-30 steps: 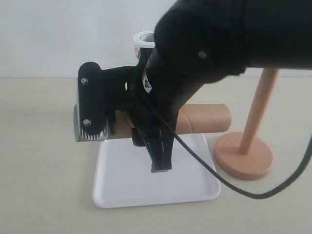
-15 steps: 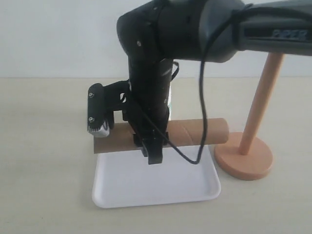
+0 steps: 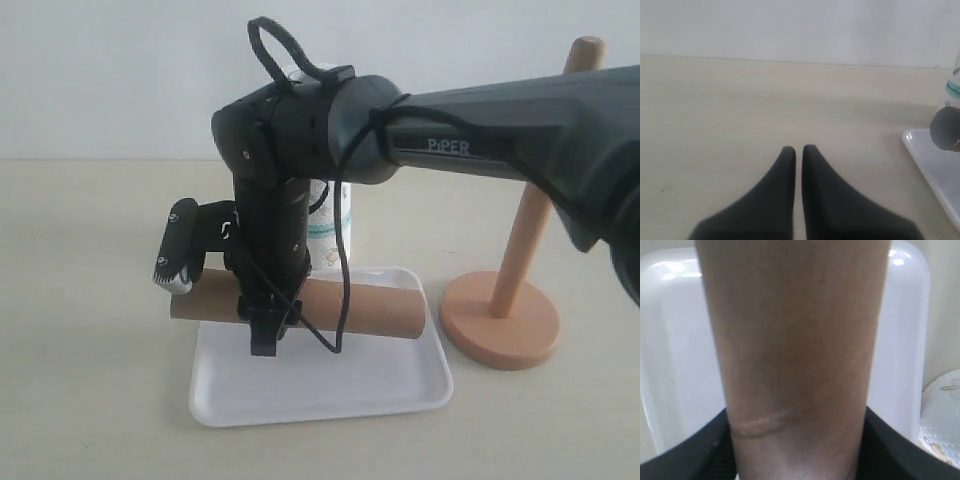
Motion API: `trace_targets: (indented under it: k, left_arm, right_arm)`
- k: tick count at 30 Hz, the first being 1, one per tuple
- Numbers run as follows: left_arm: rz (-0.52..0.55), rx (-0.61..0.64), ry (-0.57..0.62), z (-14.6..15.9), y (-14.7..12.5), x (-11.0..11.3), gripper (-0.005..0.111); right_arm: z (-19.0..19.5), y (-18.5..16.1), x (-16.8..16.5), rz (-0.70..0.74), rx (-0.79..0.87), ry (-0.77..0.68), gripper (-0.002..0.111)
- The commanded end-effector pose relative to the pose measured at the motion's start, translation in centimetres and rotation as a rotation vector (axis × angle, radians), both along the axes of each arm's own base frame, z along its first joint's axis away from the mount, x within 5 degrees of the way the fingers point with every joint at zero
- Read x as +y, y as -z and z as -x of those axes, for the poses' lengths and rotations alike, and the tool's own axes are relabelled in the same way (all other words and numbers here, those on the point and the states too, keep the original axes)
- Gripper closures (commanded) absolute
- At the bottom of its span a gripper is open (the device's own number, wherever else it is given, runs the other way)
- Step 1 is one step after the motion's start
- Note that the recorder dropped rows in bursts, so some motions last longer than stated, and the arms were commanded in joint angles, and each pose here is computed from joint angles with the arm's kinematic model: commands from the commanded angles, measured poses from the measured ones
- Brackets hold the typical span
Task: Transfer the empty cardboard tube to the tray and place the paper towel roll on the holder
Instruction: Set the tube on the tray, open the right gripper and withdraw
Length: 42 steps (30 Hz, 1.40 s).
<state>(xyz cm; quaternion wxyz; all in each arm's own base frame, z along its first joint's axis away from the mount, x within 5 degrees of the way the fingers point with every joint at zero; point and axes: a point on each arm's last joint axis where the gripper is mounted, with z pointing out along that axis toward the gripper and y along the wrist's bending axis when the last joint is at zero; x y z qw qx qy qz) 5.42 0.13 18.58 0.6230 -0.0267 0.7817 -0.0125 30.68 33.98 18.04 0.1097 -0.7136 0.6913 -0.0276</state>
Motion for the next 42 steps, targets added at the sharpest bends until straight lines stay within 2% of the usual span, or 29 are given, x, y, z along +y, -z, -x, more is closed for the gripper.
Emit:
trace_targets:
  k: [1,3,10,21,23,27,28,40,42]
  left_arm:
    - [-0.001,0.0,0.0,0.0,0.1,0.0,0.103]
    - [-0.001,0.0,0.0,0.0,0.1,0.0,0.103]
    - [-0.001,0.0,0.0,0.0,0.1,0.0,0.103]
    - [-0.001,0.0,0.0,0.0,0.1,0.0,0.103]
    - [-0.001,0.0,0.0,0.0,0.1,0.0,0.103]
    - [-0.001,0.0,0.0,0.0,0.1,0.0,0.103]
    - [-0.001,0.0,0.0,0.0,0.1,0.0,0.103]
    - [-0.001,0.0,0.0,0.0,0.1,0.0,0.103]
    - [-0.001,0.0,0.0,0.0,0.1,0.0,0.103]
  right_arm:
    - [-0.3,0.2,0.0,0.004,-0.007,0.031,0.088]
    - [-0.4,0.6,-0.1,0.022,-0.008,0.027,0.081]
    - [-0.7,0.8,-0.5,0.069,-0.038,0.011,0.081]
    - [-0.3,0.9,-0.9,0.12,0.004,0.027,0.081]
    - [-0.3,0.9,-0.9,0.117,0.003,0.036,0.076]
    - [-0.4,0.9,-0.9,0.112,0.001,0.044,0.054]
    - [-0.4,0.9,-0.9,0.113,-0.001,0.046,0.052]
    - [-0.3,0.7,-1.1,0.12,0.007,0.072,0.053]
    - [-0.3,0.7,-1.1,0.124,0.012,0.077,0.048]
